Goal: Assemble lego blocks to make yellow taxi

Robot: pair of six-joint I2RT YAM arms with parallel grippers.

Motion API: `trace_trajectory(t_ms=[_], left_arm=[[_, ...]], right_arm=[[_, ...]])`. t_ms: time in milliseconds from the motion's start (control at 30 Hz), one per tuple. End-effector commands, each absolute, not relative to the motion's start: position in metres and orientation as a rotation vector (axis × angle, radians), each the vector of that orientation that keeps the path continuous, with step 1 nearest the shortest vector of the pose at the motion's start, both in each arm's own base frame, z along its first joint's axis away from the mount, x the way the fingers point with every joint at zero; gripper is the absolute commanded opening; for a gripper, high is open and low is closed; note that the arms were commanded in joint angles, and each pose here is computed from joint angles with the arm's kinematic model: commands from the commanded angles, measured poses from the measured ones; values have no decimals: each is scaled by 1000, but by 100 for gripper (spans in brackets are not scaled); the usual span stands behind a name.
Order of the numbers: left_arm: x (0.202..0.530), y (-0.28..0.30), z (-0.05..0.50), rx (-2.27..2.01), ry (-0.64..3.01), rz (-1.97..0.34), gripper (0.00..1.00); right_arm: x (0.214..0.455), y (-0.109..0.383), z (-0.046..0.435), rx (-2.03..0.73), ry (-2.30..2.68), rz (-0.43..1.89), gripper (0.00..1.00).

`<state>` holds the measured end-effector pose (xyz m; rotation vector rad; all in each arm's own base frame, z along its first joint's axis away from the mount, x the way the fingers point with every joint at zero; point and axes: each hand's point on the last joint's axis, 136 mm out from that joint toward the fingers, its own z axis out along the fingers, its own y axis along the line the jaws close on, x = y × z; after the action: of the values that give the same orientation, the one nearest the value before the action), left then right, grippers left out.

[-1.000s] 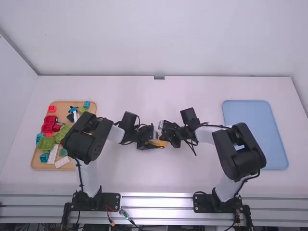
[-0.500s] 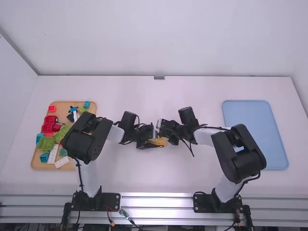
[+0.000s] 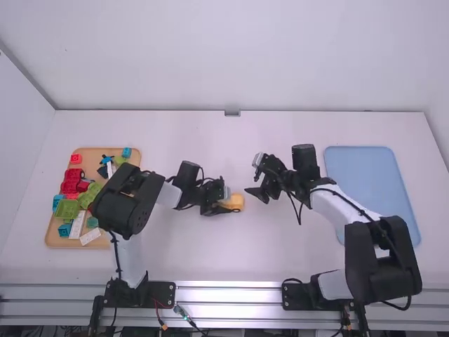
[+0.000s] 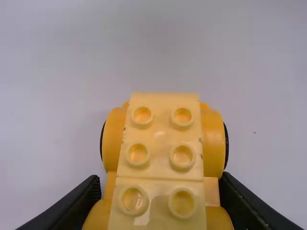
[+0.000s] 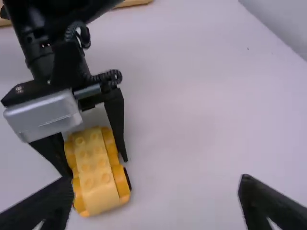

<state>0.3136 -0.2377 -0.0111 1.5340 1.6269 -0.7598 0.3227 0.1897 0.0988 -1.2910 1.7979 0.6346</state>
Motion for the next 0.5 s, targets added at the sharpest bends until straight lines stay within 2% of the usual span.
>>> trace_trajectory(t_ms=[0, 233, 467], left_arm=[[317, -243, -7, 1535, 1612, -779, 42], [317, -247, -6, 1543, 1605, -784, 51], [315, -246, -7, 1543, 1612, -788, 52]], right_arm=[[321, 182, 98, -1250, 1853, 634, 99], [321, 181, 99, -1246, 1859, 634, 99], [320, 180, 98, -1246, 1861, 635, 99]])
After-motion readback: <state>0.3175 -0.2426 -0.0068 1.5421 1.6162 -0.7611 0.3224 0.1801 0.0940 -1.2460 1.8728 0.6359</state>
